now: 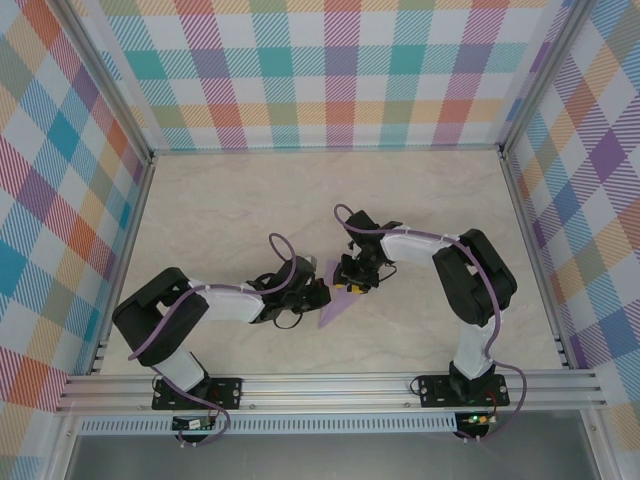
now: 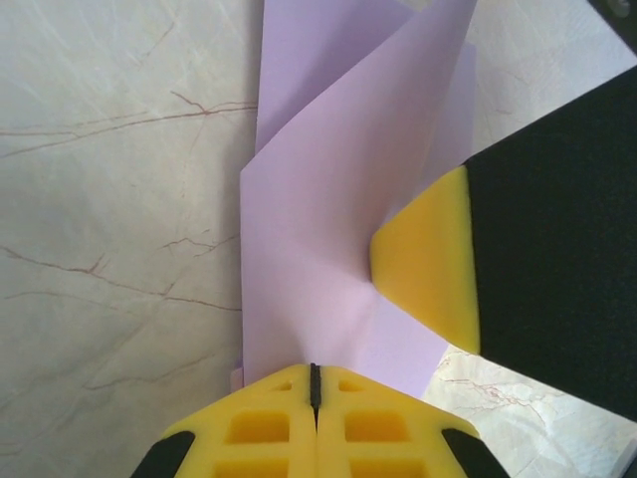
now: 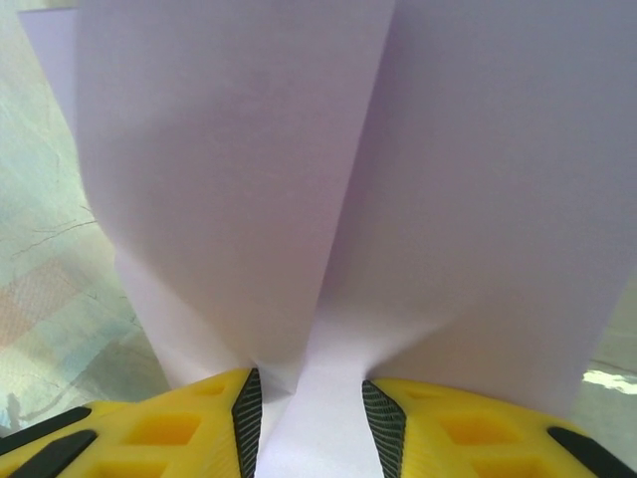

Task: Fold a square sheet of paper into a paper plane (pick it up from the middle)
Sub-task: Fourth fold the wing at the center of the table.

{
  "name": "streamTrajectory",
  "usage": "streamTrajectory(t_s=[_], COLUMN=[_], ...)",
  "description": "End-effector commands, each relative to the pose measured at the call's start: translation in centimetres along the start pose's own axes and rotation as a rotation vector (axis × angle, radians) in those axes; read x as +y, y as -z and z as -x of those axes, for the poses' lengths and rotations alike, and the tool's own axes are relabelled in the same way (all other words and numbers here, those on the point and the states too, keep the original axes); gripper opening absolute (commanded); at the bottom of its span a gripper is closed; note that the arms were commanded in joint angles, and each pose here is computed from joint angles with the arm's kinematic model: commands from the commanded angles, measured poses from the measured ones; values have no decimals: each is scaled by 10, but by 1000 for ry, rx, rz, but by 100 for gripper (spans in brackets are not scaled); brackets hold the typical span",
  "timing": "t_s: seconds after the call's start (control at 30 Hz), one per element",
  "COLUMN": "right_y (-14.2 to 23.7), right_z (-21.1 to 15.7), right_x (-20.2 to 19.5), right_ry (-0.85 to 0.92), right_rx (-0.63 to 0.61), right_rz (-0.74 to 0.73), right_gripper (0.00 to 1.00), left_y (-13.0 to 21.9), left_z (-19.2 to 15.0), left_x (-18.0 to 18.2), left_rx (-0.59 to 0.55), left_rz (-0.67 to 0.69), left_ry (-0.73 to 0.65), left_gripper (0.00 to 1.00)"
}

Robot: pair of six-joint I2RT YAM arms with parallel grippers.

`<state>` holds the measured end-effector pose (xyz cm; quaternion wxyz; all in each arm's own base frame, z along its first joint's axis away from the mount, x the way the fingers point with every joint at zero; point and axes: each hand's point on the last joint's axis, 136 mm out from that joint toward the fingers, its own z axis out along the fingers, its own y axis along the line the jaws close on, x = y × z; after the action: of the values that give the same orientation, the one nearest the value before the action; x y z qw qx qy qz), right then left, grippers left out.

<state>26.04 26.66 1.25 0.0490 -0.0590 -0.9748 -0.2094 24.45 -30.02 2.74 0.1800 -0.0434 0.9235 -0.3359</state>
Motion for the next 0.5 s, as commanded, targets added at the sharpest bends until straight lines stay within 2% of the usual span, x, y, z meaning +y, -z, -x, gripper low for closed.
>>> streamTrajectory(t_s=[0.0, 0.23, 0.47], right_y=[-33, -32, -12], right_z=[-18, -18, -10], right_x=[-80, -82, -48], right_ry=[-92, -106, -56], right_rx=[54, 47, 1], right_rz=[-296, -302, -173], right_gripper=[38, 37, 39], left_y=[-4, -4, 0], left_z=[3, 2, 5], left_x=[4, 5, -2], left_rx=[1, 6, 6], left_rz=[21, 19, 6], left_ry=[3, -5, -32], left_gripper=[3, 3, 3])
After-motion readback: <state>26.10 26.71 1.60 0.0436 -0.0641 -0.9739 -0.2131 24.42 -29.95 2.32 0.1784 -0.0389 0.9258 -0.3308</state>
